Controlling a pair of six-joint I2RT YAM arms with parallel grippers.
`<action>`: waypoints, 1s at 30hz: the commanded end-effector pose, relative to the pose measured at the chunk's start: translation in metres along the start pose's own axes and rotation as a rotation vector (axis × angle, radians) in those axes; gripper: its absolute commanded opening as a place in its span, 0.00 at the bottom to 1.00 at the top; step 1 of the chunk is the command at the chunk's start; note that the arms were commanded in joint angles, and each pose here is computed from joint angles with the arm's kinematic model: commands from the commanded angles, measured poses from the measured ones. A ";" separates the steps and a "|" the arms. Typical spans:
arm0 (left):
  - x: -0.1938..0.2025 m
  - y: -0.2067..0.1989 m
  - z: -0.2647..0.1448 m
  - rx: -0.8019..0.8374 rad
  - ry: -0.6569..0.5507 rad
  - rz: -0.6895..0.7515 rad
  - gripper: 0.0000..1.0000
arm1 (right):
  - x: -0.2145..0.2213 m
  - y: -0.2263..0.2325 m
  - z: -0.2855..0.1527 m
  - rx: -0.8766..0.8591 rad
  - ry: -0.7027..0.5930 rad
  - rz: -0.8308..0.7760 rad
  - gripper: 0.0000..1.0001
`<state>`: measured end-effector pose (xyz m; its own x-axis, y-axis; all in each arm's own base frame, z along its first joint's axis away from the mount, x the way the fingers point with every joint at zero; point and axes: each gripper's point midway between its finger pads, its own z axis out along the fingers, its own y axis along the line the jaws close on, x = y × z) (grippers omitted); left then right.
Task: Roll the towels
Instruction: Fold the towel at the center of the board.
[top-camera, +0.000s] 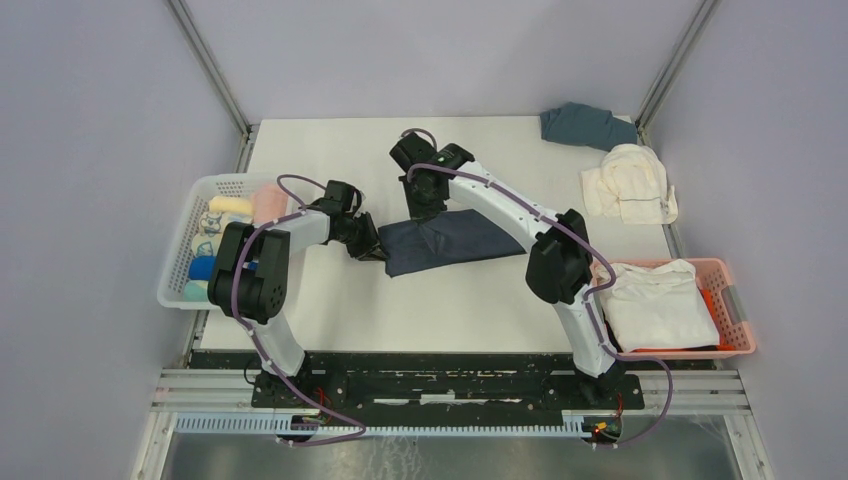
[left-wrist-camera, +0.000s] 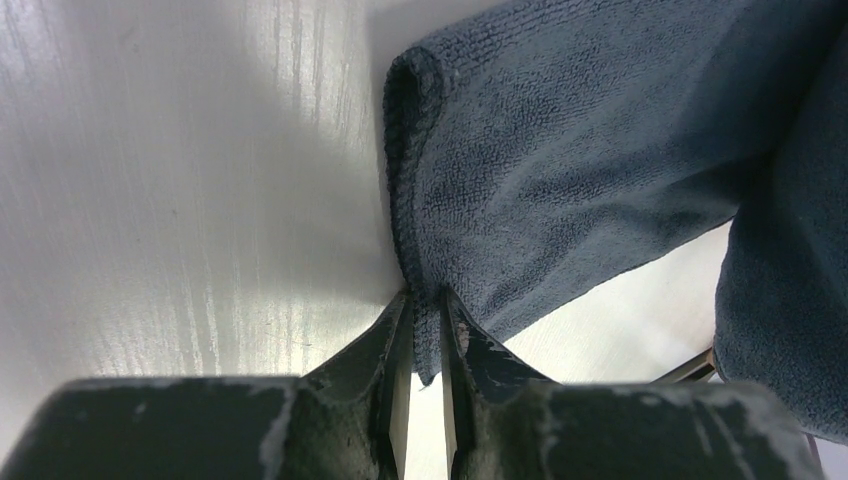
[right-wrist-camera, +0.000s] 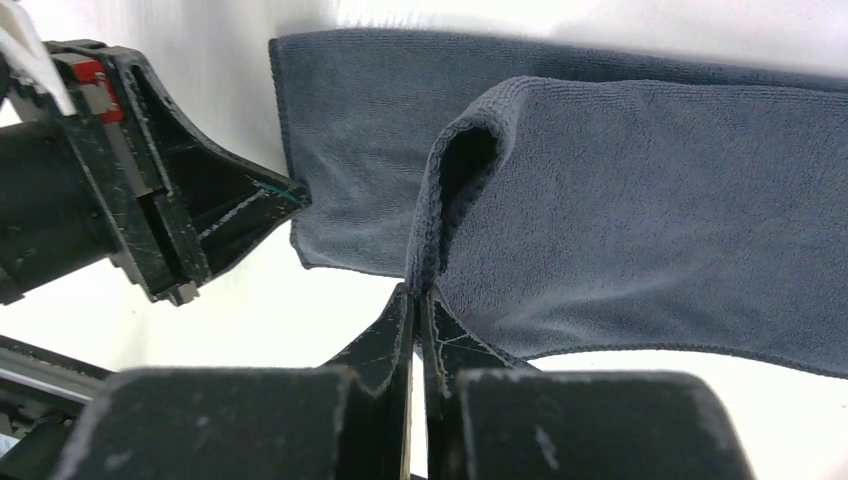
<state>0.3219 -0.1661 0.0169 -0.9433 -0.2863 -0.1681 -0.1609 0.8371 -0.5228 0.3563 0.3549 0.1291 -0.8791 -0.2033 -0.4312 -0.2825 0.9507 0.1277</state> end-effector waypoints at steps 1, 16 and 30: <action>0.006 0.001 0.006 -0.004 0.013 -0.028 0.23 | -0.025 0.022 -0.012 -0.072 -0.087 0.048 0.08; 0.007 0.001 0.006 -0.006 0.014 -0.024 0.22 | -0.006 0.047 0.014 -0.160 -0.012 0.063 0.09; 0.008 0.004 0.006 -0.024 0.005 -0.029 0.24 | 0.016 0.061 0.057 -0.222 0.074 0.100 0.24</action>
<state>0.3208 -0.1678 0.0160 -0.9444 -0.2812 -0.1702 -0.1550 0.8375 -0.5240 0.3489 0.4060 0.0808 -0.9267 -0.1458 -0.3463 -0.2560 0.9196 0.2980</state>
